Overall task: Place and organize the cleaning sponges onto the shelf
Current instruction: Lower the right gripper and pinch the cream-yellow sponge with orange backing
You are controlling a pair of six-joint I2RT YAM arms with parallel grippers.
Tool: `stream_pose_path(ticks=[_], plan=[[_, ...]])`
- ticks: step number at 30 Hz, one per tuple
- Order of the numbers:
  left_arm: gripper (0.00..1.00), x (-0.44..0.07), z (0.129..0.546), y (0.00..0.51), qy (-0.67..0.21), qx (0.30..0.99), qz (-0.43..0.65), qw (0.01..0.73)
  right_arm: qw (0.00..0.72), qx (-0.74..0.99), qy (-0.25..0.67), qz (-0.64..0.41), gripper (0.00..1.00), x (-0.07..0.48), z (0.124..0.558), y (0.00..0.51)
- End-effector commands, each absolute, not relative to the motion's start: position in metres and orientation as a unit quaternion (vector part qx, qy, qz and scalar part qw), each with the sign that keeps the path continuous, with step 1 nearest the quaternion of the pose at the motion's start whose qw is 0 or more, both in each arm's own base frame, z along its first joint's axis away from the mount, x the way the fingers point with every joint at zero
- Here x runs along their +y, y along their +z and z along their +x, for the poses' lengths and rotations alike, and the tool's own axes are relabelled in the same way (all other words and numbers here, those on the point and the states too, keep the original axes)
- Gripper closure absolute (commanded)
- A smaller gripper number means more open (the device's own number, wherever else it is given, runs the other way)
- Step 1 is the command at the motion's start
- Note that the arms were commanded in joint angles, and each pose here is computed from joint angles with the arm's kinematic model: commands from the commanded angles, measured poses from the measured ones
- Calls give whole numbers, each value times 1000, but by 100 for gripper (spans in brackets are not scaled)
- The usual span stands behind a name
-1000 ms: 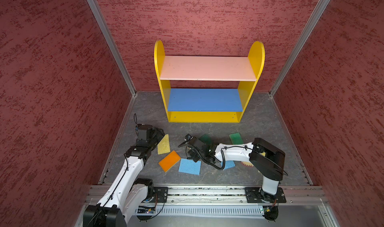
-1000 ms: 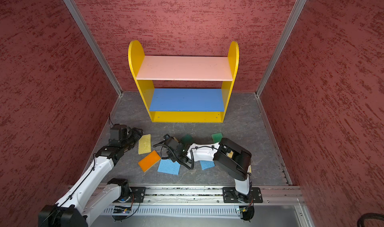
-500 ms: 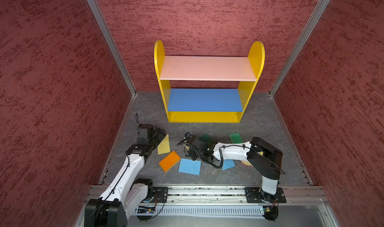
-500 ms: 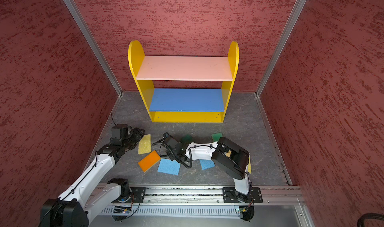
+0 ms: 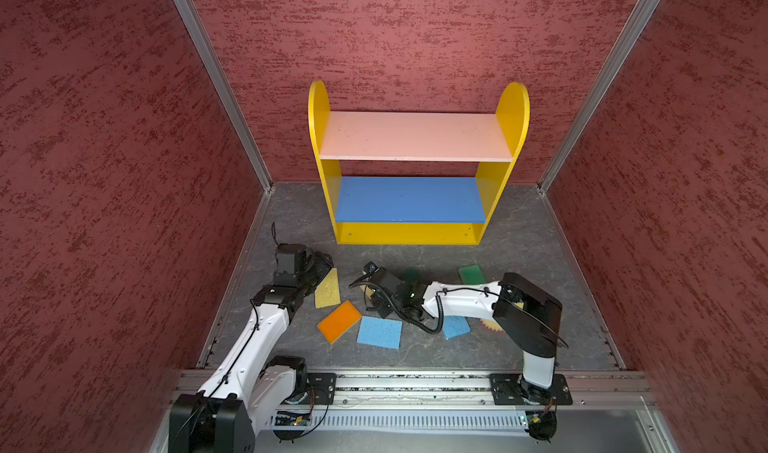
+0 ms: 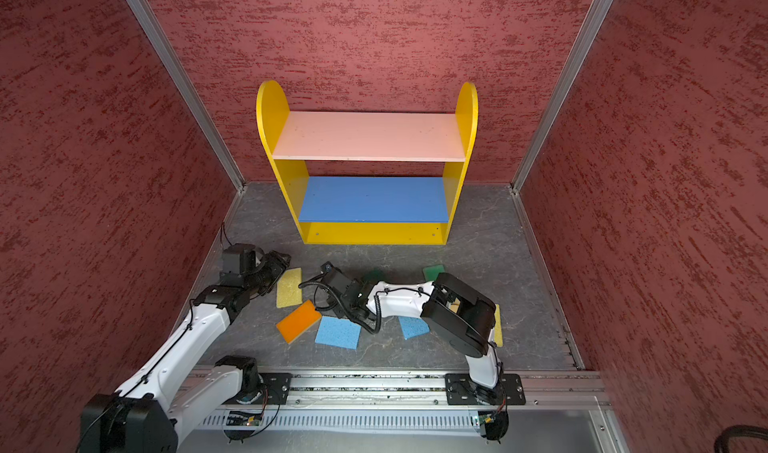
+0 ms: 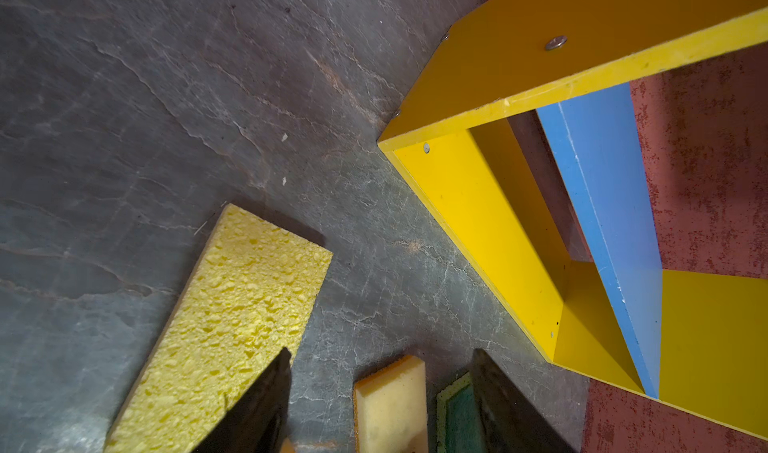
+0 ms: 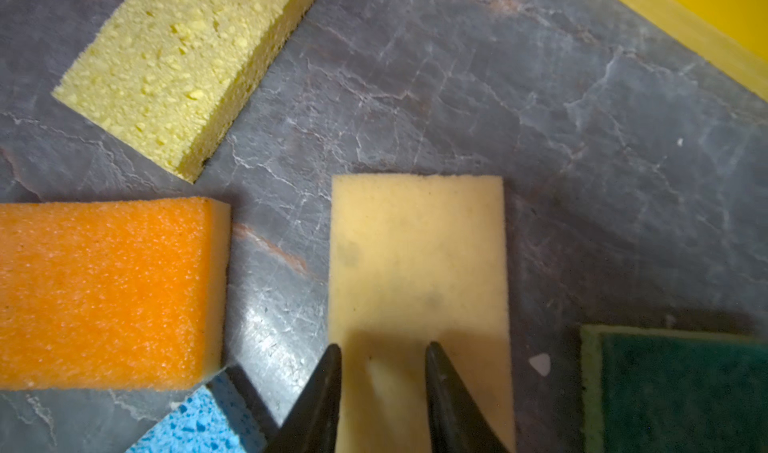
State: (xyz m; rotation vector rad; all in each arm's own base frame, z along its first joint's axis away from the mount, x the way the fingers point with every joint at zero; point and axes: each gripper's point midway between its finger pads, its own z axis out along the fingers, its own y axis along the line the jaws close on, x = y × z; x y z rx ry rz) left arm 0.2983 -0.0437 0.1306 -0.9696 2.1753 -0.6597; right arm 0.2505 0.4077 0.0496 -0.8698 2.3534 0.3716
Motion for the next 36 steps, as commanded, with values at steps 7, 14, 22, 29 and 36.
stream_pose_path(ticks=[7, 14, 22, 29, 36], plan=[[31, -41, 308, 148, -258, 822, -369, 349, 328, 867, 135, -350, 53, 418, 260, 87], [31, -36, 308, 153, -251, 820, -371, 356, 306, 873, 95, -368, 44, 419, 263, 62], [31, -33, 305, 147, -247, 820, -379, 351, 278, 882, 63, -375, 33, 419, 261, 29], [30, -31, 305, 146, -247, 819, -380, 351, 261, 887, 46, -378, 51, 414, 260, 6], [30, -32, 306, 146, -249, 820, -380, 349, 256, 888, 49, -378, 85, 416, 260, 2]])
